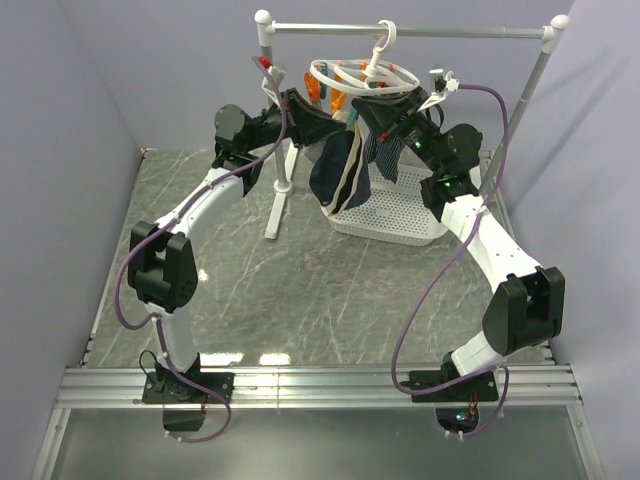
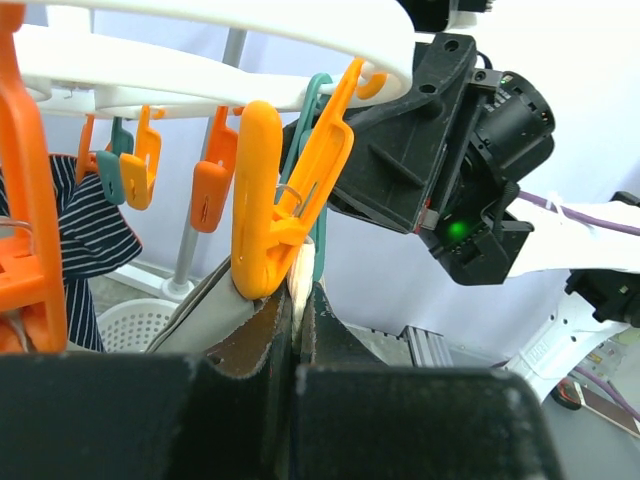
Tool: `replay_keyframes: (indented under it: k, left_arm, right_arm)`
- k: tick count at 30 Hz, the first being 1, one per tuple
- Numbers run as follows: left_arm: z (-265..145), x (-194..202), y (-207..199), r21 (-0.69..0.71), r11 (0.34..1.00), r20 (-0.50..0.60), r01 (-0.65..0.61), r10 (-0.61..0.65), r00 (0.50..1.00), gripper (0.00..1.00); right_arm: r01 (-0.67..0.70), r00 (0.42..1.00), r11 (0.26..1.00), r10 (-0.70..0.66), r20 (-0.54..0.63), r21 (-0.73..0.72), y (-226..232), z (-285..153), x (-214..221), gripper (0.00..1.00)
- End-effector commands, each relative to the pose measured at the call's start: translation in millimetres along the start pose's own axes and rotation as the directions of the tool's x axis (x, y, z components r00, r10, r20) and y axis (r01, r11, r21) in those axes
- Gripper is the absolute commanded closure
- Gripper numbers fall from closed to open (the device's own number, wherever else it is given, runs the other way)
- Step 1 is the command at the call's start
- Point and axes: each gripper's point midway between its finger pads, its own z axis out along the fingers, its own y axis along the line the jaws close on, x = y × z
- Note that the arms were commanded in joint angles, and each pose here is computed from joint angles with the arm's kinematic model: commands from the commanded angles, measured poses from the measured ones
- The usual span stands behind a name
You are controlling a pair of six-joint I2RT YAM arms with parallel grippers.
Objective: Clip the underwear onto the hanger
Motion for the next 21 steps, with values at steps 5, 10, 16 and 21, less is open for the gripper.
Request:
replay_keyframes:
  k: [5,10,16,21]
  left_arm:
    - [2.5,-18.7,-30.2,0.098,0.992,0.037,-0.085,0.082,0.996,1.0]
    - [2.4,-19.3,-31.3,0.1,0.991,0.037,-0.089,0.086,0.996,1.0]
    - [3.5,-21.4,-30.3,0.097,0.991,0.042,-0.087,0.084,0.996,1.0]
    - [4.3,-22.7,-28.9,0.092,0.992,0.047,-0.091,0.087,0.995,1.0]
  right_arm:
    - [-0.014,1.0,0.997,0.013,-0.007,-0.081,14.4,1.6,-0.1,0.93]
    - [-0.02,1.0,0.996,0.019,-0.016,-0.082,14.6,1.9,2.0,0.78]
    - [-0.022,1.0,0.997,0.02,-0.017,-0.079,14.9,1.7,1.2,0.59]
    - [-0.02,1.0,0.997,0.019,-0.013,-0.079,15.4,1.5,-1.2,0.52]
